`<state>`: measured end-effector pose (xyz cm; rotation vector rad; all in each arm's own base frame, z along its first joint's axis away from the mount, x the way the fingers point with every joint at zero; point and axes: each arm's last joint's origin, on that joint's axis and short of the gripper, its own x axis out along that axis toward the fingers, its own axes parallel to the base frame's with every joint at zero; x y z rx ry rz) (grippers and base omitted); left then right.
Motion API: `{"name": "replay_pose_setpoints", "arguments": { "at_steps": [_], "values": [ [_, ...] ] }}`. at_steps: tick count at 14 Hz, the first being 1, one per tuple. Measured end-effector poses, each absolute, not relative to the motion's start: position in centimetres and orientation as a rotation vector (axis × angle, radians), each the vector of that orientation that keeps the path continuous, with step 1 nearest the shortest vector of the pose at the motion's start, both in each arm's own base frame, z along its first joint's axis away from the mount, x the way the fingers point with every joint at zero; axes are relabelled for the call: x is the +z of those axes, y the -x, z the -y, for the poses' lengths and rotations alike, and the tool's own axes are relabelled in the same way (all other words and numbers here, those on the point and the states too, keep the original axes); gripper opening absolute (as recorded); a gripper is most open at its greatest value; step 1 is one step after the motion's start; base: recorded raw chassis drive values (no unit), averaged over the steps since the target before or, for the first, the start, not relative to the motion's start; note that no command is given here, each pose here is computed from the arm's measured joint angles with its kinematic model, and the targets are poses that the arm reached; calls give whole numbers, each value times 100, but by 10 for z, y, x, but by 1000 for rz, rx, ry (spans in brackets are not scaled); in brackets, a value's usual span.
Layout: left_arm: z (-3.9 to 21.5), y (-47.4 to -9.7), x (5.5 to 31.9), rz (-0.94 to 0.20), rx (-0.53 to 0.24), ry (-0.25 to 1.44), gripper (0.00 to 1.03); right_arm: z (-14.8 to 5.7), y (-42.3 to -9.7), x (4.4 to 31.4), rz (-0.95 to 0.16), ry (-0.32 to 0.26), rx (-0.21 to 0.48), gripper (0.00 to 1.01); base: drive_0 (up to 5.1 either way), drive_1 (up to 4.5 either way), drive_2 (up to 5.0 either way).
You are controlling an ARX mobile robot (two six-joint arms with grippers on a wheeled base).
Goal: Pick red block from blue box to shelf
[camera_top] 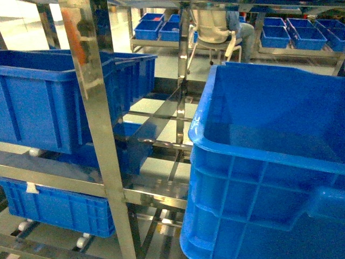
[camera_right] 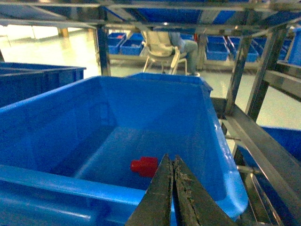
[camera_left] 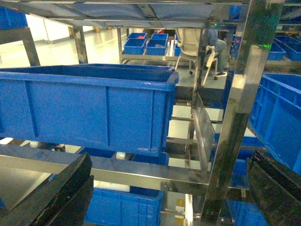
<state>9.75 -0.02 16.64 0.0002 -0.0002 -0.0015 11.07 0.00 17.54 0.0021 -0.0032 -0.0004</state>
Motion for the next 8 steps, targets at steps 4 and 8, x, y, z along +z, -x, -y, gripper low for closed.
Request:
{"name": "replay_pose_setpoints", "arguments": {
  "at_steps": [4,8],
  "values": [
    [0,-97,166,0,-1,0,98,0,-99,165,-26,-2,-1,1,0,0,0],
    [0,-97,166,0,-2,0,98,0,-97,168,7,-2,0,44,0,0,0]
  ]
}}
